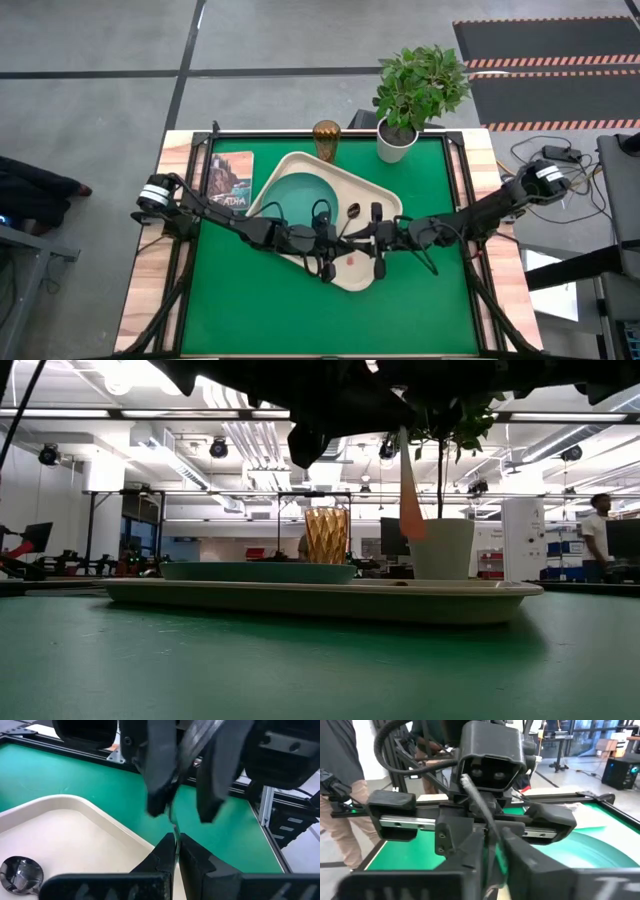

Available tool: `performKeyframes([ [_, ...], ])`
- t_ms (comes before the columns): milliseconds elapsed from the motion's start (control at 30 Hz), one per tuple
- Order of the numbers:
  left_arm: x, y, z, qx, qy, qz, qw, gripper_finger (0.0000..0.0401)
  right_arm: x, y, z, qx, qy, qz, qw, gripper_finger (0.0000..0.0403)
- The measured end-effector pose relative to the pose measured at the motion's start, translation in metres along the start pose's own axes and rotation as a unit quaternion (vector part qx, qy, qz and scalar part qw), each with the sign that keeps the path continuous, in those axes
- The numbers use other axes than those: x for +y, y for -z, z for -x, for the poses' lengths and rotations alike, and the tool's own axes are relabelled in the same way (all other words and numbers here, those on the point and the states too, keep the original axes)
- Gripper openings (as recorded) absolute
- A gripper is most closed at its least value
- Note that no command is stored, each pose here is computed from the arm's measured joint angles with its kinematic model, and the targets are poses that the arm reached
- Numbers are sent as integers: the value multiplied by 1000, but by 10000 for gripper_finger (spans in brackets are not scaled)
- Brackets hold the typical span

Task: Pick and place plate/cup/fork/spoon on tray
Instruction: Put the white orange fork on the right side of the black spoon

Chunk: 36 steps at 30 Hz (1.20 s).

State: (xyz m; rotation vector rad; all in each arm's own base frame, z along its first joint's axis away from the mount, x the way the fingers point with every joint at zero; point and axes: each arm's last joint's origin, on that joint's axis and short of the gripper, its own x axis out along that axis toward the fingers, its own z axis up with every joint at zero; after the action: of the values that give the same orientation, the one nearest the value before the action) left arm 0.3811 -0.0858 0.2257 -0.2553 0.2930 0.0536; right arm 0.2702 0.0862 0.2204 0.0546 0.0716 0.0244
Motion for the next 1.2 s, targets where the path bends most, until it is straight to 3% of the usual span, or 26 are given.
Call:
performKeyframes([
  [133,0,0,0,-2,1,0,1000,0,-1,-3,3,4,1,1,1000,14],
  [467,0,0,0,-1,2,1,1000,0,-1,-3,4,9,0,-19,1000,9],
  [900,2,-1,0,-1,-3,-7,1000,3,-11,-1,2,12,17,-96,995,9],
  [1000,3,-1,-1,-2,-5,-14,1000,24,-14,1,2,14,22,-100,995,8],
  [1200,6,-4,2,1,-10,-51,999,102,-17,6,4,21,28,-98,995,8],
])
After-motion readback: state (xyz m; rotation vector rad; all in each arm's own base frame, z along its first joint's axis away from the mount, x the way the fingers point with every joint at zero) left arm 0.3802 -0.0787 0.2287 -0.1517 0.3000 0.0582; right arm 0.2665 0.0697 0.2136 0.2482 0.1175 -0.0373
